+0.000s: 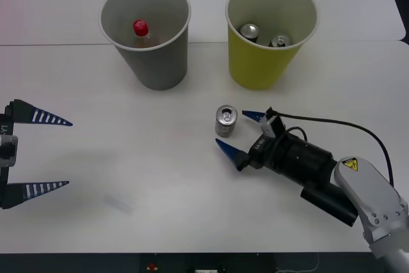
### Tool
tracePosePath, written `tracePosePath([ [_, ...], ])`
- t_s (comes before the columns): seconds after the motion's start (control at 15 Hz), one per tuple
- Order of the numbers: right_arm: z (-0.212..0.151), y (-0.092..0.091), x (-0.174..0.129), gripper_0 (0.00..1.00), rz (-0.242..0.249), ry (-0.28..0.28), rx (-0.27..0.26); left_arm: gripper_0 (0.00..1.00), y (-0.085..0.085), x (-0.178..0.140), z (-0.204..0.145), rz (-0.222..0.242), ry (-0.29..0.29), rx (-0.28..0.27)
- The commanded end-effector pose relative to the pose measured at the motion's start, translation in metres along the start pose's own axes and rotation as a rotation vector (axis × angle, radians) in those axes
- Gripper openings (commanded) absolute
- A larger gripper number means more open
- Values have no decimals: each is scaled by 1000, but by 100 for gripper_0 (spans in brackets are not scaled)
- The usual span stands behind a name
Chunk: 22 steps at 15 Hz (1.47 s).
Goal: Put the can into the green bin and the plastic bottle into the gray bin
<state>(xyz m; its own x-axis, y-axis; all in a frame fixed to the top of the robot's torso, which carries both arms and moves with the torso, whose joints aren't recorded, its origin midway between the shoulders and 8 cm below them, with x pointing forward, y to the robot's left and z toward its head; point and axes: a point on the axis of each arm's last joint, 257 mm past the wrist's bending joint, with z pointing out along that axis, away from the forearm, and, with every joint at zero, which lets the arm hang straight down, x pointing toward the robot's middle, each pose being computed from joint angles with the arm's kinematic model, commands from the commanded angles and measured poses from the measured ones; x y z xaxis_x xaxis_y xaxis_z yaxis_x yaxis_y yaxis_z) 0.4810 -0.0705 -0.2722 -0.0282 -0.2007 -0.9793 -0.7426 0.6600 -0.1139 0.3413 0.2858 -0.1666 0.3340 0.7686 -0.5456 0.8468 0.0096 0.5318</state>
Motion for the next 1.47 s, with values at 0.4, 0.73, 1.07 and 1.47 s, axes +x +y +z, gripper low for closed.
tracePosePath([
  [0.4, 32, 5, -8, 100, -2, -15, 0, 100, 0, 0, 0, 0, 0, 0],
  [0.73, 33, 5, -10, 0, -27, -12, -1, 100, 0, 0, 0, 0, 0, 0],
  [1.07, 33, 6, -9, 0, -27, -12, -7, 100, 0, 0, 0, 0, 0, 0],
  [1.47, 19, 10, -18, 0, -4, -15, -67, 100, 0, 0, 0, 0, 0, 0],
])
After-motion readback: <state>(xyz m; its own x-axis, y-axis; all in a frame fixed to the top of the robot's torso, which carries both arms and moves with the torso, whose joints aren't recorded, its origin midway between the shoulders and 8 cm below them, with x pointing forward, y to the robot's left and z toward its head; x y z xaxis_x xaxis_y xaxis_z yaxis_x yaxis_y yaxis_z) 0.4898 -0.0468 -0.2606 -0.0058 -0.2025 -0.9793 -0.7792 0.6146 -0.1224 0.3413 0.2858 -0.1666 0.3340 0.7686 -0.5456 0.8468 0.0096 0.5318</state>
